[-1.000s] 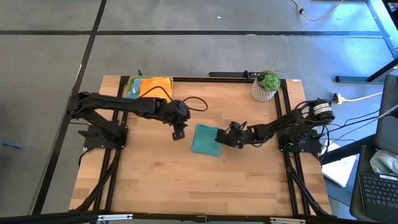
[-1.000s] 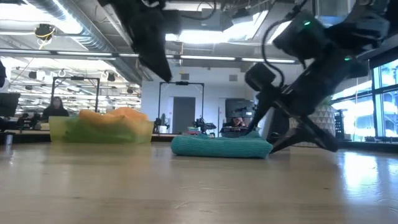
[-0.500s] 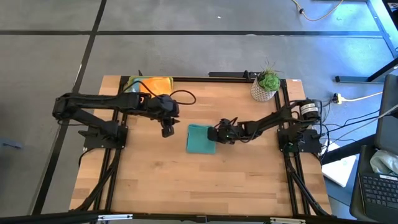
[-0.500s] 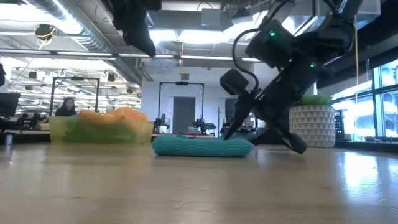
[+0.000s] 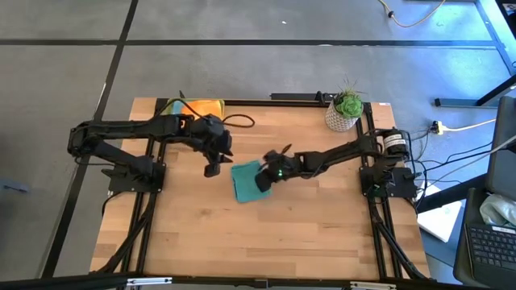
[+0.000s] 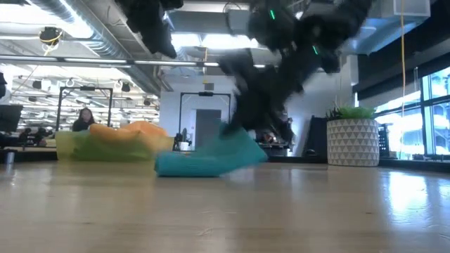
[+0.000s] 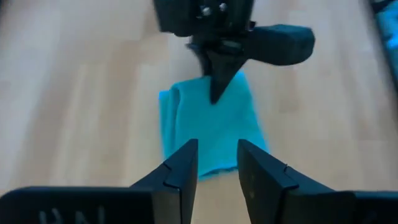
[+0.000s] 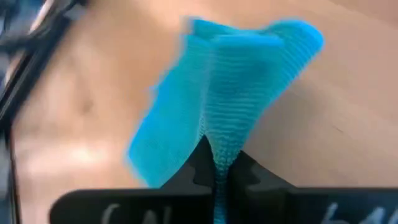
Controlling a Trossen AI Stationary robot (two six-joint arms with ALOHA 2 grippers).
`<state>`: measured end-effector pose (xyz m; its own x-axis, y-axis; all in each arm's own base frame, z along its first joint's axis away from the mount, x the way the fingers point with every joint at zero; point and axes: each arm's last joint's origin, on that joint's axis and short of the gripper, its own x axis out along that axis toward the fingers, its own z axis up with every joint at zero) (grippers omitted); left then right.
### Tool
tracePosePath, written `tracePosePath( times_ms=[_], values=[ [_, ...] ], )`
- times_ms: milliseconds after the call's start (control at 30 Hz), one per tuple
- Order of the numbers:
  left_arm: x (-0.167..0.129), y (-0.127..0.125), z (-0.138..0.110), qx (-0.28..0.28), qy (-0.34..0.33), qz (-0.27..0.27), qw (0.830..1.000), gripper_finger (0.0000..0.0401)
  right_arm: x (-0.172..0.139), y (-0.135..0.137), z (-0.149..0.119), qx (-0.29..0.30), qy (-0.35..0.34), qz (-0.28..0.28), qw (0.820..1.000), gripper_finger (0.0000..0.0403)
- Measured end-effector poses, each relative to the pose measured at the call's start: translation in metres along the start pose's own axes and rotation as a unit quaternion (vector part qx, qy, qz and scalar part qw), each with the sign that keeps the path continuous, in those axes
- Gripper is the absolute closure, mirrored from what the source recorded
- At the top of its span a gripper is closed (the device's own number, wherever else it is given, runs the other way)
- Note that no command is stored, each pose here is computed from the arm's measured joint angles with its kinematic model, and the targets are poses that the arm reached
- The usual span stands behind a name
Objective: Fold microfiber towels
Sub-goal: Put the folded blue towel into the yellow bin
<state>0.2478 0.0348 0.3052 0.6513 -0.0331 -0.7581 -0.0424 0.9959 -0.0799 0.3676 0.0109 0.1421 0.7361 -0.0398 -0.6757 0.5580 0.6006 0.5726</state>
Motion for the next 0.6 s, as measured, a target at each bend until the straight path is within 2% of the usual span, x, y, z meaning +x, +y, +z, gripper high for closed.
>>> tracePosePath(
  times_ms=[100,200,333,467,600],
  values=[
    [-0.001,0.005,0.000,-0.012,-0.005,-0.046,0.999,0.0293,-0.009,0.023,0.014,-0.109,0.028,-0.005,0.994,0.0399],
    [-0.003,0.012,0.000,-0.024,-0.010,-0.069,0.997,0.0278,-0.020,0.048,0.026,-0.221,0.056,-0.013,0.974,0.0399],
    [-0.005,0.019,0.002,-0.018,-0.032,-0.104,0.994,0.0247,-0.040,0.080,0.045,-0.357,0.061,-0.004,0.932,0.0399],
    [-0.008,0.027,0.009,-0.014,-0.074,-0.131,0.989,0.0216,-0.057,0.100,0.062,-0.449,0.053,0.006,0.892,0.0400],
    [-0.011,0.039,0.012,-0.029,-0.104,-0.119,0.987,0.0194,-0.072,0.110,0.070,-0.523,0.070,0.005,0.850,0.0401]
  ],
)
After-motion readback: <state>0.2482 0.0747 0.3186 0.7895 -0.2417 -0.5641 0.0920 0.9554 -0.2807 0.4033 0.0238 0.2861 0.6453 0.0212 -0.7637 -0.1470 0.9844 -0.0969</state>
